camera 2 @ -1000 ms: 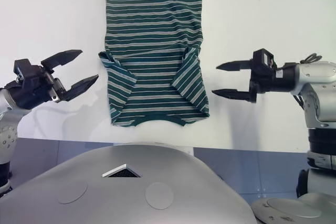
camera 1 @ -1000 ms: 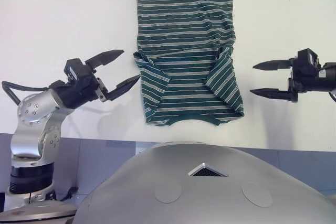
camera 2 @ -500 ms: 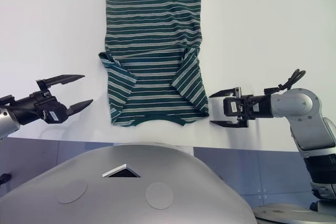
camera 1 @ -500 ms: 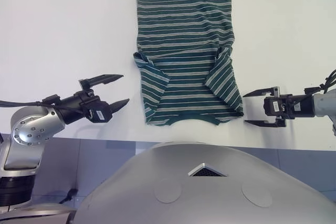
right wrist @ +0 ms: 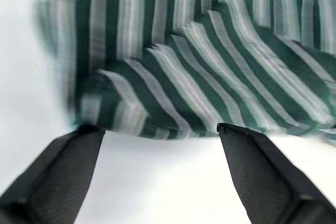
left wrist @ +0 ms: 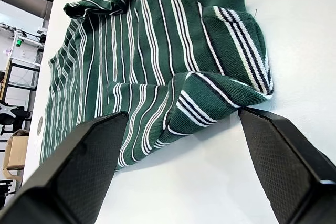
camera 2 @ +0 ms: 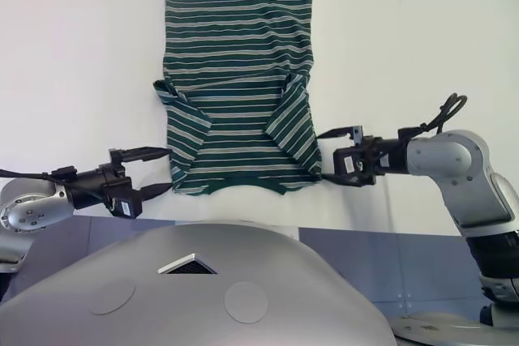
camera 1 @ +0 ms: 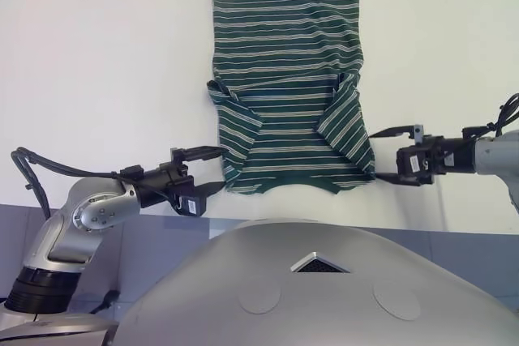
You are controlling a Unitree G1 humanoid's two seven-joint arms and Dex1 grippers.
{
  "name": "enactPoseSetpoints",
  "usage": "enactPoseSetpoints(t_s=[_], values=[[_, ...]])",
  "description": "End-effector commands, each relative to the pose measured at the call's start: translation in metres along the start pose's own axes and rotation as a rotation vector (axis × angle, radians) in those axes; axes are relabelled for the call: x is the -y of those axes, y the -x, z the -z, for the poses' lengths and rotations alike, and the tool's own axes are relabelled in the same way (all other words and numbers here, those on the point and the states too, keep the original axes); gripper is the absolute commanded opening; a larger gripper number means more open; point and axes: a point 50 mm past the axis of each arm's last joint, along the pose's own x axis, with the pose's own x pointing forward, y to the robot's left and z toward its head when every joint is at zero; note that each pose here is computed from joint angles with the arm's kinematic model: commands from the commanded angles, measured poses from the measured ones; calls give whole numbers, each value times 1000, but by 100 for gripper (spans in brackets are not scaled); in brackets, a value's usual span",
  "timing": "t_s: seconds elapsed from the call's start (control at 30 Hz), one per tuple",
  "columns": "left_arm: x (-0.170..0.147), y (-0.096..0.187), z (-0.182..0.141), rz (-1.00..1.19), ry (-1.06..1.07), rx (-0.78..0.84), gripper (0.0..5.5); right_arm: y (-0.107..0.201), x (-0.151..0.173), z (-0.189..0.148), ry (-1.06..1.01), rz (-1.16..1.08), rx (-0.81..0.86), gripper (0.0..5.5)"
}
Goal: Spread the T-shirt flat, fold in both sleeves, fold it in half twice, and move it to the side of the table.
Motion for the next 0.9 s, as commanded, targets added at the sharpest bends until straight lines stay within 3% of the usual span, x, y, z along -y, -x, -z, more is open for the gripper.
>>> enactPoseSetpoints(t_s=[0.03, 0.17, 0.3, 0.6, 0.9], values=[[1, -5, 4, 22, -25, -5, 386, 3, -3, -11, -22, -50, 49, 401], [4, -10, 7, 28, -26, 7, 386, -2, 1, -14, -7, -22, 57, 401], [7, -12, 8, 49, -26, 19, 307, -5, 4, -10, 6, -11, 35, 405], [11, -14, 12, 95, -25, 26, 136, -6, -4, -4, -7, -79, 7, 228], [5, -21, 15, 77, -28, 37, 0, -8, -7, 1, -46, -113, 32, 56]])
